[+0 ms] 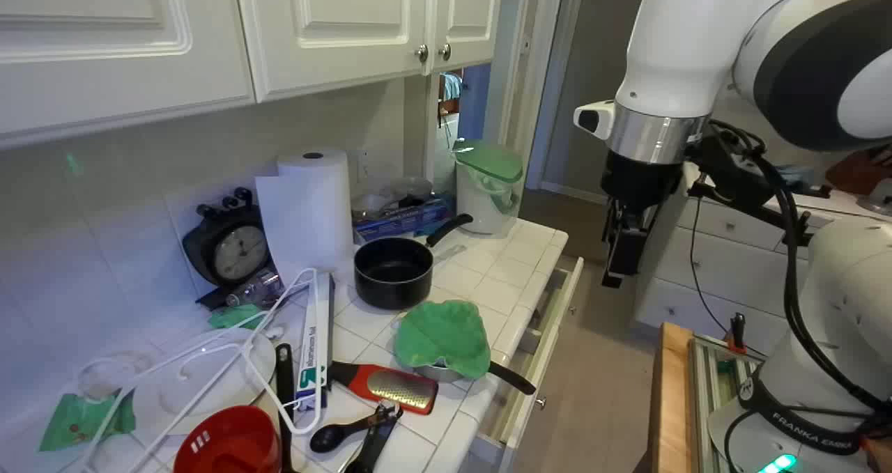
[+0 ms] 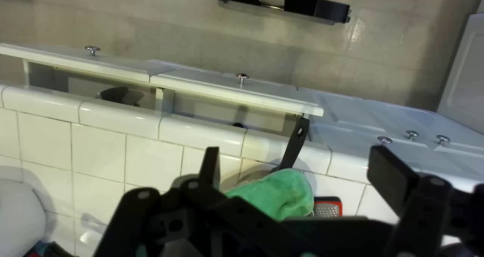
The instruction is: Remove the green towel from the top of the pan
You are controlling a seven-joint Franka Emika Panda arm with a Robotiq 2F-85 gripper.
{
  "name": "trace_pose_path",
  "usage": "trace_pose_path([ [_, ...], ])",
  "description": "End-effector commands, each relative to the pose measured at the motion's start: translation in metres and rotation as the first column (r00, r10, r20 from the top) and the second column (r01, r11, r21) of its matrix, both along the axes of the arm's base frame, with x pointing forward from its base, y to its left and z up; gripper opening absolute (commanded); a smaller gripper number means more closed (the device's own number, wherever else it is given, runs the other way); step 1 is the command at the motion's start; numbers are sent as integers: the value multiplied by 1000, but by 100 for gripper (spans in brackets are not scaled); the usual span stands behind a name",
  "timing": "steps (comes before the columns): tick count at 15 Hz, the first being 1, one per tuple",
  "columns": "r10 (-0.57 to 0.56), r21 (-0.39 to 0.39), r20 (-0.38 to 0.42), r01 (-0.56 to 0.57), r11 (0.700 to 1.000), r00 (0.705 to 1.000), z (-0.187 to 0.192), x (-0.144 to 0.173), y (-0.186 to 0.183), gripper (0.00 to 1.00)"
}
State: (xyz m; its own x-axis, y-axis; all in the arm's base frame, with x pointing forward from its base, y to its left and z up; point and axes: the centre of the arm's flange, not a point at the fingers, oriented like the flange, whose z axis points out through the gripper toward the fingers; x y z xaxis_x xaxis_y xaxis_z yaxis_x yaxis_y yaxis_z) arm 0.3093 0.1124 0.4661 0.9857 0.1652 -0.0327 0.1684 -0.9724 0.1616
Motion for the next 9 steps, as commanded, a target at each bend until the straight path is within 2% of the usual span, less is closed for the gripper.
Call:
trace_pose_path([
  [1, 0, 0, 0, 0, 1000, 1000, 0, 0, 0, 100],
  [7, 0, 0, 0, 0, 1000, 1000, 0, 0, 0, 100],
  [9, 5, -5, 38, -5, 1000, 999, -10, 10, -9, 100],
])
